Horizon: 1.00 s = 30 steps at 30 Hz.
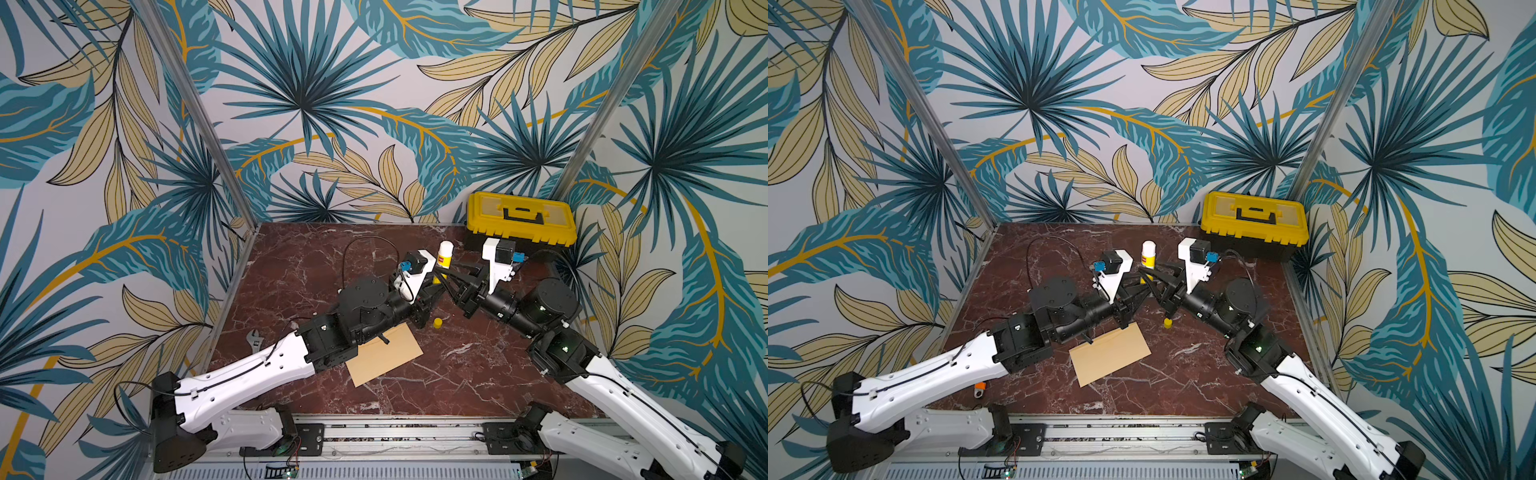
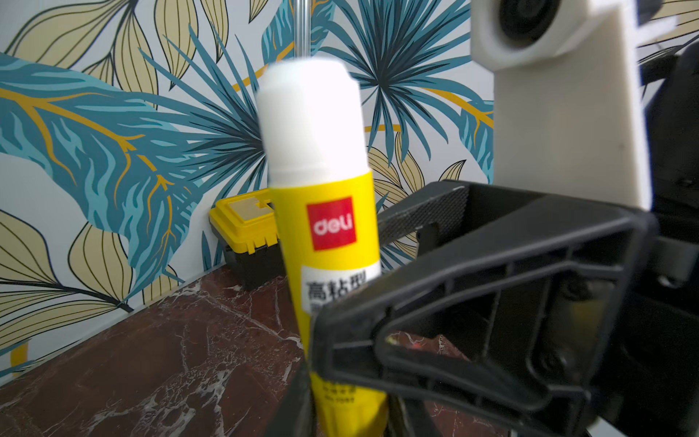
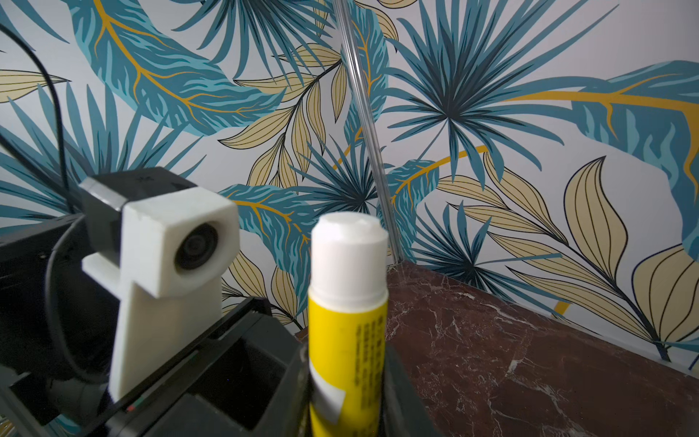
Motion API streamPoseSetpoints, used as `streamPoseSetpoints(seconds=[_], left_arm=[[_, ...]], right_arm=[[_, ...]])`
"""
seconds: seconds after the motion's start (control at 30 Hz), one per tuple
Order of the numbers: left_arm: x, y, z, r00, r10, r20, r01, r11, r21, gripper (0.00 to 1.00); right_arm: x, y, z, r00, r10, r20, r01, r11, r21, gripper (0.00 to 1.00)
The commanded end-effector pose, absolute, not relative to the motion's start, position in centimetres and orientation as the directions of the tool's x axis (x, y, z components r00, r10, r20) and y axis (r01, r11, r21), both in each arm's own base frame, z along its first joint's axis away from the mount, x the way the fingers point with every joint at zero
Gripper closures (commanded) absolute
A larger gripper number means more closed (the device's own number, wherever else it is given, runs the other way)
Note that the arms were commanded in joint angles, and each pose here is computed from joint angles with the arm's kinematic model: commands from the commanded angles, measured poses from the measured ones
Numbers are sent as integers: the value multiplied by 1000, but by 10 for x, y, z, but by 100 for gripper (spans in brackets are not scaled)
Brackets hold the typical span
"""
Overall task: Seal the envelope with a glue stick
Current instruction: Unscrew the glue stick.
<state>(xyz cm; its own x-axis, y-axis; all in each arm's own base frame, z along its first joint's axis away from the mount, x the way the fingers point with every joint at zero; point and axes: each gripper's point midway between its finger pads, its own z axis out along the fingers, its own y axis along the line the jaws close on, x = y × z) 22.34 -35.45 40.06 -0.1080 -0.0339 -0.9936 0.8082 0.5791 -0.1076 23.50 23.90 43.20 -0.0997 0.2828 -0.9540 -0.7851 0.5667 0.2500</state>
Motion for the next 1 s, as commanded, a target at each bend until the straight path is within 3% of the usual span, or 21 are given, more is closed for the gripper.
streamPoseSetpoints(seconds=[0.0, 0.1, 0.2, 0.33, 0.5, 0.6, 0.97], left_arm=[[216, -342, 450, 27, -111, -993, 820, 571, -42, 65], [195, -344, 453, 69, -66, -995, 879, 476, 30, 48], [179, -330, 456, 66, -64, -996, 923, 383, 37, 39], [161, -304, 461, 5, -127, -992, 978, 208, -22, 38], [118, -300, 473, -42, -165, -985, 992, -121, -22, 38], [106, -303, 478, -69, -179, -981, 970, -243, -24, 40], [107, -310, 489, -81, -215, -973, 949, -315, -9, 43]], right_arm=[[249, 235, 413, -123, 261, -957, -732, 627, 265, 100], [238, 241, 424, -114, 241, -964, -779, 581, 238, 100], [221, 243, 437, -89, 227, -970, -826, 528, 199, 100], [194, 243, 456, -50, 233, -971, -886, 438, 150, 100], [156, 254, 485, -58, 273, -960, -967, 222, 122, 100], [139, 255, 509, -65, 335, -940, -988, 109, 107, 100], [112, 250, 551, -85, 406, -910, -996, -45, 73, 100]])
